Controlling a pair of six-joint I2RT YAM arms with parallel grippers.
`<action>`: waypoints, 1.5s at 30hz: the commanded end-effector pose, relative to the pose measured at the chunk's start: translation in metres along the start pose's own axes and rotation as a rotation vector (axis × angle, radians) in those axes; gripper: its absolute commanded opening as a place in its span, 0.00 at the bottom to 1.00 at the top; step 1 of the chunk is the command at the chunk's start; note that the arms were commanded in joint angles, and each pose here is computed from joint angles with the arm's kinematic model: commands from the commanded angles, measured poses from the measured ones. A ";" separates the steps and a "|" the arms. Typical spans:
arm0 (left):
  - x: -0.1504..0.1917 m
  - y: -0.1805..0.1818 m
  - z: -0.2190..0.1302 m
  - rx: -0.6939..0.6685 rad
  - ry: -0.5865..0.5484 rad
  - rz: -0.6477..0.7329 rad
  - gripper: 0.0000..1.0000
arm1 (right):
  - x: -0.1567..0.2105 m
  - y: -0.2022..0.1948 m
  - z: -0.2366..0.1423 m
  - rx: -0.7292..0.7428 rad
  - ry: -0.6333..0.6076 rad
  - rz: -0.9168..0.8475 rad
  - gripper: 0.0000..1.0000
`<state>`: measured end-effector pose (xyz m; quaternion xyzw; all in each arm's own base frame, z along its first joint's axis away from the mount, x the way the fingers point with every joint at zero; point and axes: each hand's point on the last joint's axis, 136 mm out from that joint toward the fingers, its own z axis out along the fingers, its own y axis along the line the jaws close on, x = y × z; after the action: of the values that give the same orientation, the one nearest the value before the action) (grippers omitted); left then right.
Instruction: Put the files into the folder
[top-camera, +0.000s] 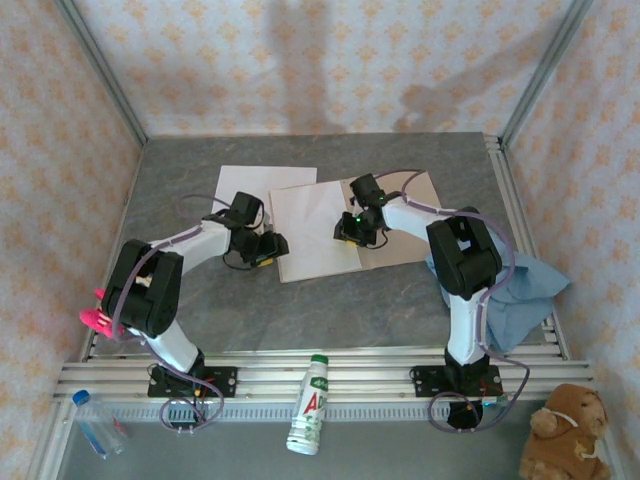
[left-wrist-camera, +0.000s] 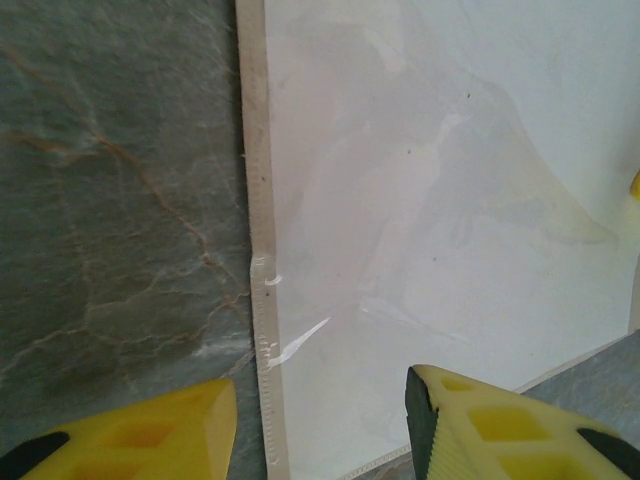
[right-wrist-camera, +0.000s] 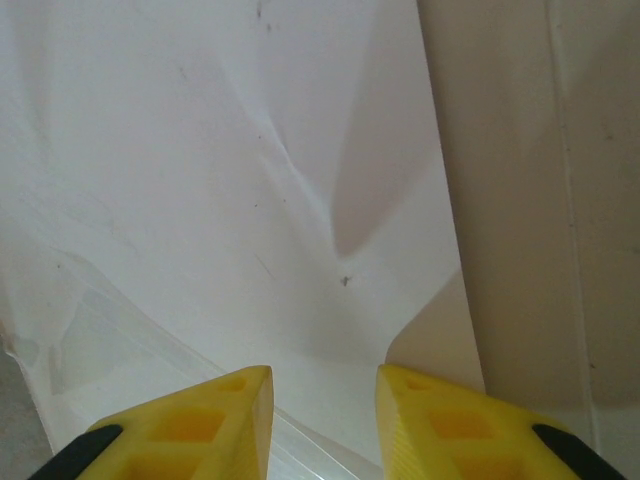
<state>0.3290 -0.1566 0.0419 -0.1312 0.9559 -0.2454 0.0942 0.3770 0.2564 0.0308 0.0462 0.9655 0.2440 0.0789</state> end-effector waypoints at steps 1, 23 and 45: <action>0.002 -0.003 0.008 0.023 0.007 -0.009 0.49 | 0.004 -0.001 -0.004 0.023 -0.010 0.013 0.33; 0.005 0.005 0.022 0.007 0.027 -0.016 0.44 | 0.011 0.016 0.002 -0.069 -0.008 0.064 0.33; -0.004 0.007 0.003 -0.073 0.008 0.041 0.44 | -0.009 0.020 -0.068 0.088 -0.109 -0.108 0.37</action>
<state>0.3303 -0.1573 0.0284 -0.1278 0.9600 -0.2349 0.0836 0.3746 0.2508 0.0721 0.0350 0.9699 0.2128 0.1136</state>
